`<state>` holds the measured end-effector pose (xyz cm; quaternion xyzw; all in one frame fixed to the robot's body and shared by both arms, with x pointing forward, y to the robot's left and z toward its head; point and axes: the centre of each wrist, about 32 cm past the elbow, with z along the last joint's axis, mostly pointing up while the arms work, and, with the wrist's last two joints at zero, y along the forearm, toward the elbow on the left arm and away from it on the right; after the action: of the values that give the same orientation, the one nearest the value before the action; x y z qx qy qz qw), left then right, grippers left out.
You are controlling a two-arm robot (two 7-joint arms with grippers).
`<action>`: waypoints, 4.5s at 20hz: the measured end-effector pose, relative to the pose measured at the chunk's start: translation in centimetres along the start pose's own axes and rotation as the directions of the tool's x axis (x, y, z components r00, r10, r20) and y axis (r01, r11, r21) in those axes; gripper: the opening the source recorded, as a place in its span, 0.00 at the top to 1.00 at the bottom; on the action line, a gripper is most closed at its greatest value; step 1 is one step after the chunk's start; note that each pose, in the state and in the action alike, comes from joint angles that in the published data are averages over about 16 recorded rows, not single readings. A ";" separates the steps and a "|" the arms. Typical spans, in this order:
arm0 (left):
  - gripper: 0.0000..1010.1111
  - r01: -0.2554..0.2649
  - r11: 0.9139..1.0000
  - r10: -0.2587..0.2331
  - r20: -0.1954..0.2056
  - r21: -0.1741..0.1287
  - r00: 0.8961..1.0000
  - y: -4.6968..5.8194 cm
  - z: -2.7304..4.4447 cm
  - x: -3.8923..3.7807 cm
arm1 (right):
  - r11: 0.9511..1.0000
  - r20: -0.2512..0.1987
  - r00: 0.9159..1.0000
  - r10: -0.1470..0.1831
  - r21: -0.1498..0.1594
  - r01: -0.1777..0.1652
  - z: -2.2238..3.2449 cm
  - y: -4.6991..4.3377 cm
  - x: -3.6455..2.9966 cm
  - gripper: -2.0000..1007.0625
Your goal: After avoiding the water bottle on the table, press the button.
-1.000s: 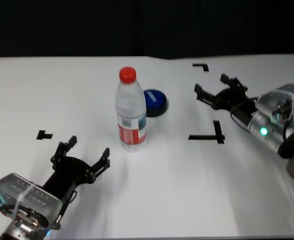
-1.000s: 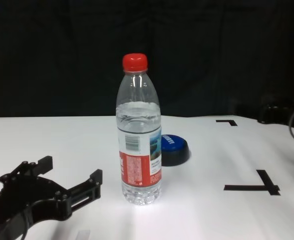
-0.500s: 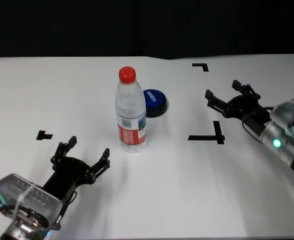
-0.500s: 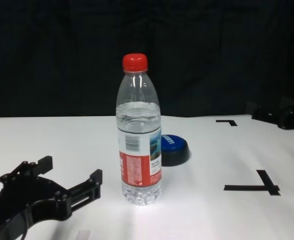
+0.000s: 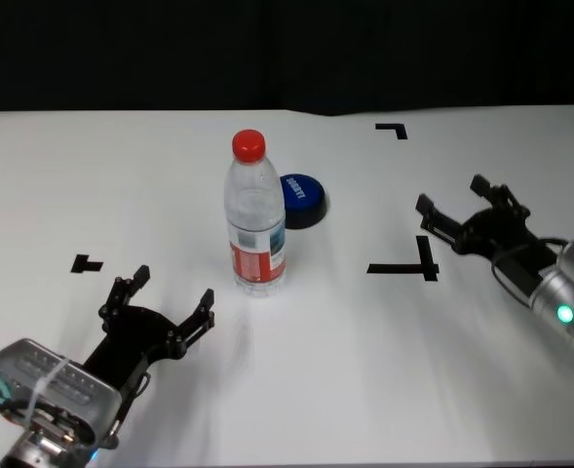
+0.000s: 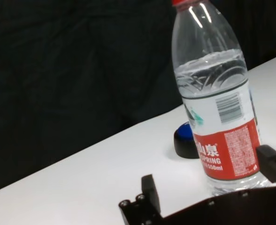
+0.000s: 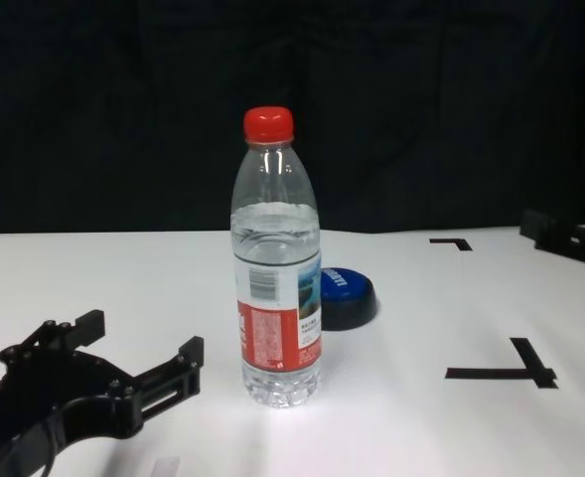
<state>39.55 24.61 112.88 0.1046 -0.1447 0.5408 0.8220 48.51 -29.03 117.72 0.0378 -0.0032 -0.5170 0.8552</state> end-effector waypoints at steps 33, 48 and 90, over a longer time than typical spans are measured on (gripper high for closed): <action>0.01 0.000 1.000 0.000 0.000 0.000 1.000 0.0 0.00 0.00 | 0.986 -0.056 0.984 -0.168 -0.002 0.168 -1.14 -9.18 -4.49 0.00; 0.01 0.000 1.000 0.000 0.000 0.000 1.000 0.0 0.00 0.00 | 0.990 -0.053 0.989 -0.139 -0.003 0.139 -0.79 -9.00 -5.62 0.00; 0.01 0.000 1.000 0.000 0.000 0.000 1.000 0.0 0.00 0.00 | 0.999 -0.058 0.998 -0.035 -0.014 0.035 -1.04 -7.60 -8.25 0.00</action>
<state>39.55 24.61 112.88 0.1046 -0.1448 0.5408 0.8219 38.00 -25.19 116.44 0.0471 0.0258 -0.5305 0.8460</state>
